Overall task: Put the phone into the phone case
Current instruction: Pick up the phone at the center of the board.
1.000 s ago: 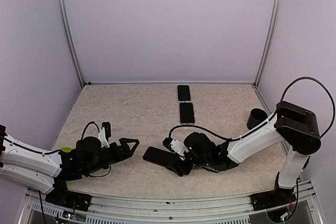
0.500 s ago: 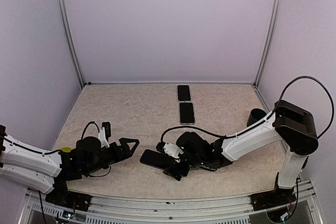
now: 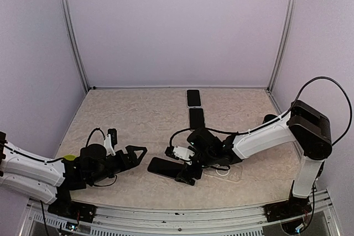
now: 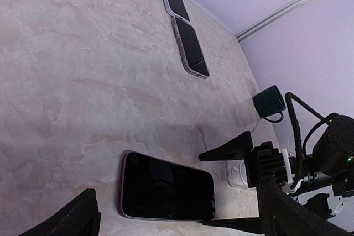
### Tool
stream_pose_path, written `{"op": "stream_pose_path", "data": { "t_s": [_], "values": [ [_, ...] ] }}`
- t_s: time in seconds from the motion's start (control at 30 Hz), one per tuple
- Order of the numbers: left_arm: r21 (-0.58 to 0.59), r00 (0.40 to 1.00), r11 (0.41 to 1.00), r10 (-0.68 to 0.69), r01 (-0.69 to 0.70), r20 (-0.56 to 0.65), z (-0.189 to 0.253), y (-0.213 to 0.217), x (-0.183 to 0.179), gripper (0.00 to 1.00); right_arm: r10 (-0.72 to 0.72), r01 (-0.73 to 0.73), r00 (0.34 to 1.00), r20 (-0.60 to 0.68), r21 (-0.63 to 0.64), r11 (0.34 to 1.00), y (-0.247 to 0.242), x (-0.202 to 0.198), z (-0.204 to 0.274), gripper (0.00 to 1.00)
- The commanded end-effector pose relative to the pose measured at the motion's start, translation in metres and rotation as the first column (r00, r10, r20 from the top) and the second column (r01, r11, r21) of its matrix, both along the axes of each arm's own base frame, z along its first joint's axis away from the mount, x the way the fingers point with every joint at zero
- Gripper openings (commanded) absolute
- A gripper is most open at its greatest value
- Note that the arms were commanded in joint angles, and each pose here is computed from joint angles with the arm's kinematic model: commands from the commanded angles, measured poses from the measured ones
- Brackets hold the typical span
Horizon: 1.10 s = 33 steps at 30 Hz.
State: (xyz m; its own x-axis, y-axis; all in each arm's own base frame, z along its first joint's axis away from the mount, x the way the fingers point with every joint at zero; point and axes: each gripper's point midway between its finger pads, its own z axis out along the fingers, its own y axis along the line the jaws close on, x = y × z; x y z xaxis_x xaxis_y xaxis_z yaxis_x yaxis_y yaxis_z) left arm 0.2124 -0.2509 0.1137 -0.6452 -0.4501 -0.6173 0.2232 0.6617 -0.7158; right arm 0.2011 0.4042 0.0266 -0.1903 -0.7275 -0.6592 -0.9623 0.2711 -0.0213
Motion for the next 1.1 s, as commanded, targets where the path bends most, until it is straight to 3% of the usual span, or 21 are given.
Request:
{"op": "stream_pose_path", "data": {
  "t_s": [0.0,0.4,0.6,0.67,0.8,0.9,0.97,1.07],
  "values": [
    [-0.026,1.0,1.0,-0.007,0.008,0.027,0.014,-0.005,0.003,0.99,0.076,-0.077,0.995,-0.064,-0.025,0.997,0.002,-0.008,-0.01,0.97],
    [-0.028,0.995,0.995,0.093,-0.094,-0.023,0.007,0.008,0.011,0.99,0.069,-0.077,0.99,-0.121,-0.057,0.995,0.001,-0.013,-0.033,0.88],
    [-0.225,0.998,0.973,0.045,-0.052,-0.036,0.009,0.016,0.001,0.99,0.063,-0.068,0.992,-0.107,-0.042,0.997,0.002,-0.011,-0.029,0.85],
    [-0.243,0.997,0.968,0.049,-0.062,-0.06,0.002,0.021,0.0,0.99,0.07,-0.074,0.991,-0.112,-0.035,0.997,0.001,-0.014,-0.028,0.83],
    [-0.142,0.99,0.985,0.084,-0.101,-0.117,-0.011,0.021,0.007,0.99,0.089,-0.093,0.989,-0.121,-0.023,0.995,0.002,-0.017,-0.026,0.77],
    [-0.021,0.98,0.989,0.145,-0.149,-0.133,-0.013,0.02,0.013,0.99,0.109,-0.112,0.985,-0.135,-0.011,0.994,0.004,-0.022,-0.025,0.66],
    [0.054,0.972,0.979,0.204,-0.199,-0.116,-0.01,0.024,0.014,0.99,0.122,-0.124,0.981,-0.148,-0.003,0.992,0.003,-0.025,-0.024,0.57],
    [0.132,0.964,0.961,0.253,-0.242,-0.076,-0.005,0.027,0.014,0.99,0.125,-0.127,0.98,-0.153,-0.002,0.992,0.002,-0.027,-0.025,0.54]
  ]
}}
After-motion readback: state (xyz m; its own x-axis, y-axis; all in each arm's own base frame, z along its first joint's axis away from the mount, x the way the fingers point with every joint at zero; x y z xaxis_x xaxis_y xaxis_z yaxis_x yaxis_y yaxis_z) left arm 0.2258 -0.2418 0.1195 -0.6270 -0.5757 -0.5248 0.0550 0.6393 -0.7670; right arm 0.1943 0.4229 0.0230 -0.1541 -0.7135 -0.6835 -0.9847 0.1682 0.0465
